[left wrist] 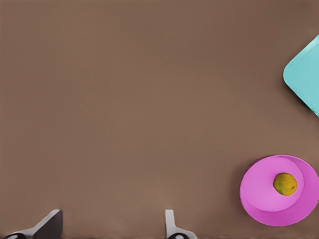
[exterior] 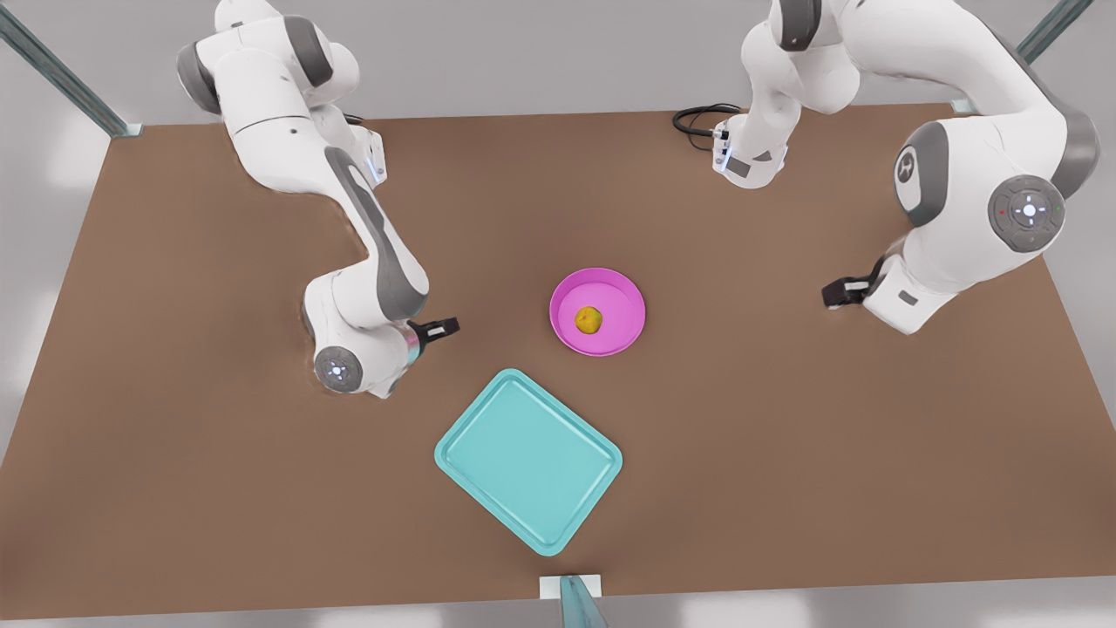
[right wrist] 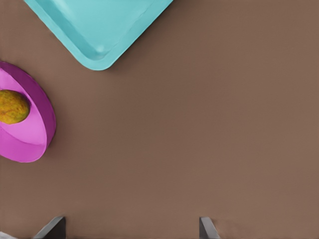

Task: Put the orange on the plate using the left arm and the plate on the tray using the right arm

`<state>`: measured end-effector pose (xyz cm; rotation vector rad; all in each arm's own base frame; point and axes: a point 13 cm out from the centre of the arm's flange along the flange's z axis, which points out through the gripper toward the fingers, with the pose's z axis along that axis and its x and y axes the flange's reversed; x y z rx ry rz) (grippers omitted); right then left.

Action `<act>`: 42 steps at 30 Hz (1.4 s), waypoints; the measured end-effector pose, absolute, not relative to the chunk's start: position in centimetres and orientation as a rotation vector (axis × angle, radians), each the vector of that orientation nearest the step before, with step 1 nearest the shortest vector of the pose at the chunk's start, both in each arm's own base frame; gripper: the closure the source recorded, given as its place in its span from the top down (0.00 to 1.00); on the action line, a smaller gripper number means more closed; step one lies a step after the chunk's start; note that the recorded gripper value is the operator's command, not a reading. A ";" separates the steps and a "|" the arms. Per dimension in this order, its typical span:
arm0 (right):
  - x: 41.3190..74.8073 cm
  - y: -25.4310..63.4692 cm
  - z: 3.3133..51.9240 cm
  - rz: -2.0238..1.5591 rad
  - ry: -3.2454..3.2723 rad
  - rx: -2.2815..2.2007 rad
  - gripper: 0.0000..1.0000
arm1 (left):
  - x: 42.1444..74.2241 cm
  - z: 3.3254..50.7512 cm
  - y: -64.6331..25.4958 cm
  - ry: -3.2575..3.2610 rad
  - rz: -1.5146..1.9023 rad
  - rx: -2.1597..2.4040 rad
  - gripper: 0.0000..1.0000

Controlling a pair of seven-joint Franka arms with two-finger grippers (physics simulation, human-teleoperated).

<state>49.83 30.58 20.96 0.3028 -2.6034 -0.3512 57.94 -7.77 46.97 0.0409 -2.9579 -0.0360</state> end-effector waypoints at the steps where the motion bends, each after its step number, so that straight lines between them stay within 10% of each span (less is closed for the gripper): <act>1: 47.3 33.8 19.8 -0.377 -2.610 0.327 1.00 | 57.0 47.2 -7.9 -2.934 0.057 -0.027 1.00; 8: 38.8 40.9 11.5 -0.561 -2.704 0.008 1.00 | 55.0 47.4 -7.4 -2.915 0.028 -0.113 1.00; 19: 44.1 48.8 8.0 -0.773 -2.859 -0.303 1.00 | 55.4 47.4 -8.2 -2.899 0.083 -0.117 1.00; 36: 43.0 52.2 5.6 -0.792 -2.844 -0.105 1.00 | 56.4 47.9 -7.1 -2.923 0.006 -0.104 1.00; 42: 42.5 52.1 5.4 -0.787 -2.821 -0.040 0.70 | 57.0 46.8 -7.2 -2.913 0.010 -0.107 1.00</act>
